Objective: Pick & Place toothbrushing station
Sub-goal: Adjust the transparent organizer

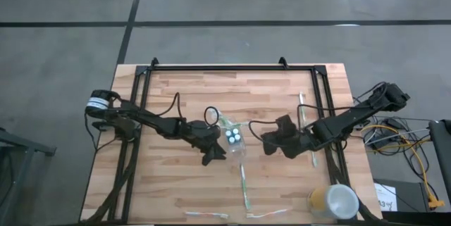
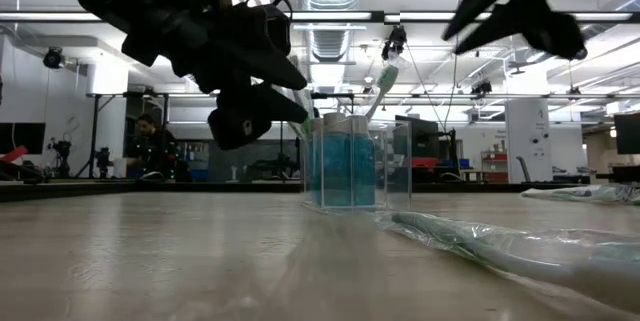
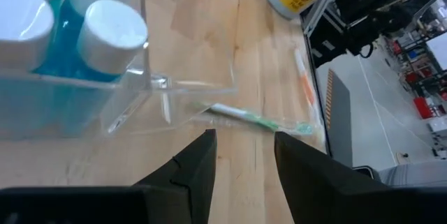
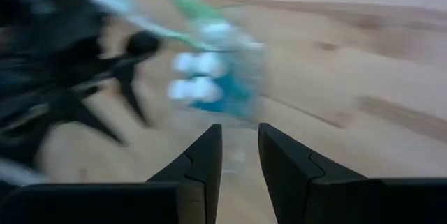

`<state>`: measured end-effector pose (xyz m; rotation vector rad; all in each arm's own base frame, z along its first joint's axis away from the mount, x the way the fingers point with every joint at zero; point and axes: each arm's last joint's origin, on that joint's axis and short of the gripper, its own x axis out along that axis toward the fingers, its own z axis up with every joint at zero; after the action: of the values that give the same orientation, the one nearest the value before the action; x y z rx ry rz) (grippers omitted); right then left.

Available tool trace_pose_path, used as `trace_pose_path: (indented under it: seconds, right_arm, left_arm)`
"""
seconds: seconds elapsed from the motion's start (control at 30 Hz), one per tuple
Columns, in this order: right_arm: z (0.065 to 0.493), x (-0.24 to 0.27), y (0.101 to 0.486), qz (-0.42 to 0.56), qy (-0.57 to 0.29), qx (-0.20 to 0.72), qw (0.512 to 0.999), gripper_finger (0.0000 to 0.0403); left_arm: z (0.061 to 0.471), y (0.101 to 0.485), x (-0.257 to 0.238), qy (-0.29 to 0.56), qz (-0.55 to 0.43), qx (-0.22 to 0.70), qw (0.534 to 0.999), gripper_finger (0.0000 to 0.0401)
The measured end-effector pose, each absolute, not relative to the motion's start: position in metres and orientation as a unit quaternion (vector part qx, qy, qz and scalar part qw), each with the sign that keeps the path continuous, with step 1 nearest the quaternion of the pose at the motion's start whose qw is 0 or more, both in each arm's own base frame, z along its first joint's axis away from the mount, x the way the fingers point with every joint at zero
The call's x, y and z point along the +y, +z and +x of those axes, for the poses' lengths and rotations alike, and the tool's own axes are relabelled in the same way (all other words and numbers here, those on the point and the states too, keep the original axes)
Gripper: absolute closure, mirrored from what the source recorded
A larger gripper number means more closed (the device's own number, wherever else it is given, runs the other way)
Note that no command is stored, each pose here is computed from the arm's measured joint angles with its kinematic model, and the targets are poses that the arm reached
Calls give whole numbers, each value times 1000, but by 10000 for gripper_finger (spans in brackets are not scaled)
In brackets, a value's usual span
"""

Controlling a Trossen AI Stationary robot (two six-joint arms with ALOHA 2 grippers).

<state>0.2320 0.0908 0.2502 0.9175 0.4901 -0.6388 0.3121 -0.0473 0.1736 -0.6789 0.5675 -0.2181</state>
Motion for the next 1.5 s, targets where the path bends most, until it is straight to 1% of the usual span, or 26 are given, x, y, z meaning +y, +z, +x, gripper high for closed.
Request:
trace_pose_path:
  seconds: [0.07,0.13,0.3,0.37,0.57,0.67,0.8,1.0,1.17,1.37,1.5]
  right_arm:
    - [234,91,244,441,-267,204,833,312]
    - [231,89,236,451,-254,187,835,312]
    - [214,79,210,475,-286,172,814,312]
    - [210,76,203,488,-285,157,810,312]
    - [213,76,191,519,-213,82,823,312]
    - [215,77,185,516,-195,65,831,312]
    - [217,78,170,529,-206,84,819,312]
    - [227,84,151,550,-208,136,797,312]
    - [246,92,143,555,-207,163,789,312]
    - [270,101,140,547,-200,182,792,312]
    - [281,103,137,551,-207,181,788,312]
  left_arm:
    - [312,173,-47,-103,-330,279,896,252]
    - [311,172,-47,-101,-332,285,893,252]
    - [311,172,-48,-104,-334,283,893,252]
    - [311,172,-48,-104,-334,283,893,252]
    - [312,172,-47,-102,-334,282,894,252]
    - [312,172,-47,-97,-333,281,895,252]
    - [312,173,-46,-89,-333,278,896,252]
    - [312,172,-45,-72,-331,276,900,252]
    - [312,172,-45,-68,-331,274,900,252]
    - [312,172,-45,-68,-331,276,900,252]
    - [312,171,-46,-68,-332,278,899,252]
